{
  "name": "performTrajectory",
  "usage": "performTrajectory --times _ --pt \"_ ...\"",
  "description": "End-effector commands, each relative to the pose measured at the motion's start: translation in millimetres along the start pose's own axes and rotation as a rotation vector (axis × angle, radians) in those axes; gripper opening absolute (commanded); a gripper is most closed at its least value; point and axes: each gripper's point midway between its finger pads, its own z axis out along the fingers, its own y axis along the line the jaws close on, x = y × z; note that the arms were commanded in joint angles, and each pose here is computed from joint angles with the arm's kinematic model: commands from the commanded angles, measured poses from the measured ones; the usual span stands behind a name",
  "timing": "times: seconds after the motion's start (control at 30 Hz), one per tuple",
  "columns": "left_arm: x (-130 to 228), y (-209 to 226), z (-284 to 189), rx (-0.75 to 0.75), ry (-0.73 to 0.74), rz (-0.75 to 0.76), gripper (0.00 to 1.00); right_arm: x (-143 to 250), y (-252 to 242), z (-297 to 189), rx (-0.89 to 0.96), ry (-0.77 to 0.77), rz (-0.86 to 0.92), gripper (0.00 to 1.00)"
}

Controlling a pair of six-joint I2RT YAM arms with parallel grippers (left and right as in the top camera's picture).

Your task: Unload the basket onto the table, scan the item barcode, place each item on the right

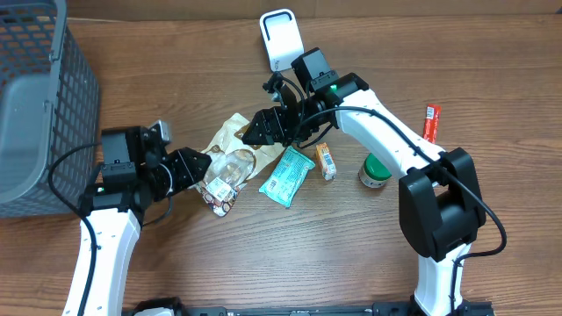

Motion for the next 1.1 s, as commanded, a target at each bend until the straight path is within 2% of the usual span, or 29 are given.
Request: performTrajectory --times 0.0,0.27,0.5,0.73,1.07 --pt "-5 22 -1 -0.127 -0.021 -0.016 0.67 -4 -1 0 0.086 -0.024 -0.047 0.87" --pt "13 47 32 -0.191 0.119 -0.075 0.67 -11 -27 17 0.372 -0.091 -0.063 0.86" --pt "10 61 65 -0.202 0.152 -0.119 0.68 -12 -34 27 0.412 -0.093 -0.077 0.86" --pt "23 64 94 -0.179 0.227 -0.127 0.67 -16 -46 24 0.475 -0.115 -0.062 0.86" --pt "23 69 107 -0.184 0.231 -0.124 0.5 -14 -50 27 0.475 -0.121 -0.064 0.86"
